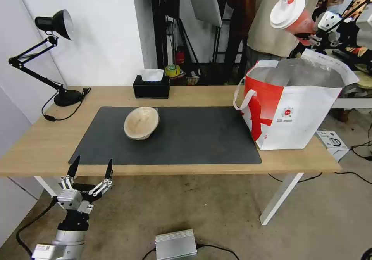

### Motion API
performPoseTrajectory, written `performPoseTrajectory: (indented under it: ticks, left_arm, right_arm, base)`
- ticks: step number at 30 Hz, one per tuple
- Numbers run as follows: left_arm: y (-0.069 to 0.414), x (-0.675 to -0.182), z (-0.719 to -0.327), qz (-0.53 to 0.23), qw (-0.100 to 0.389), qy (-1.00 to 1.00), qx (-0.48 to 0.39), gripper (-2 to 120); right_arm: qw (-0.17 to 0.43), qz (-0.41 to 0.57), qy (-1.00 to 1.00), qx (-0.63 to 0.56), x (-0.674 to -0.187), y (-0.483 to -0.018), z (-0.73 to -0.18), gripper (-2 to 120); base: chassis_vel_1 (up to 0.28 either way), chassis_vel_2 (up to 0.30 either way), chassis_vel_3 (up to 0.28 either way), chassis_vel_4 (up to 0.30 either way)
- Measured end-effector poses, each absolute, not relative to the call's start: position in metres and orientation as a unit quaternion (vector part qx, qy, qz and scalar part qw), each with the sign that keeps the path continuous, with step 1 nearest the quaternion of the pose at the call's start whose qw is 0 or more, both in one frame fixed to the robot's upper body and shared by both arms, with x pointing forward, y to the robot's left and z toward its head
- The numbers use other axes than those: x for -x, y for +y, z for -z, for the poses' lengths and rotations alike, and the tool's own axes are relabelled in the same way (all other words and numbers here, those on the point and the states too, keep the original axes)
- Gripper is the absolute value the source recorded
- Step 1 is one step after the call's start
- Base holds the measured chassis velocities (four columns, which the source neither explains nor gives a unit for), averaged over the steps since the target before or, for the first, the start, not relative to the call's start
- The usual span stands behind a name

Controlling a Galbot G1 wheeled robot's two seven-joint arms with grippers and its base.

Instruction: Pick up the trash from the table and place it into the takeout bag.

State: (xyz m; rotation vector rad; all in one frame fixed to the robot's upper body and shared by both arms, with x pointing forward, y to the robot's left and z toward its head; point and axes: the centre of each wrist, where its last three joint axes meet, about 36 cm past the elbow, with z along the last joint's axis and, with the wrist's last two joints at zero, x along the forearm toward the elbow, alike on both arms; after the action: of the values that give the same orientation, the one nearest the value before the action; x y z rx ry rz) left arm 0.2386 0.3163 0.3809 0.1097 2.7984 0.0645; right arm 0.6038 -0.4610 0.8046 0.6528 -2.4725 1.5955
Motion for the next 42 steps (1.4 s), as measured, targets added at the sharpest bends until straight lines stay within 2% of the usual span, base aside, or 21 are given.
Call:
performPoseTrajectory:
  ticks: [10,29,42]
  left_arm:
    - [0.318,-0.233,-0.375,-0.020,0.169,0.985,-0.026,100]
    - [0.317,-0.236,-0.377,-0.016,0.177,0.984,-0.024,100]
    - [0.317,-0.236,-0.373,-0.014,0.173,0.984,-0.025,100]
  right_arm:
    - [0.109,-0.560,-0.786,-0.240,-0.643,-0.468,-0.797,7]
    - [0.180,-0.604,-0.734,-0.253,-0.647,-0.495,-0.753,7]
    - [0.199,-0.614,-0.725,-0.242,-0.654,-0.515,-0.743,7]
  base:
    - [0.000,0.000,0.000,0.000]
    - [0.000,0.000,0.000,0.000]
    - [0.000,0.000,0.000,0.000]
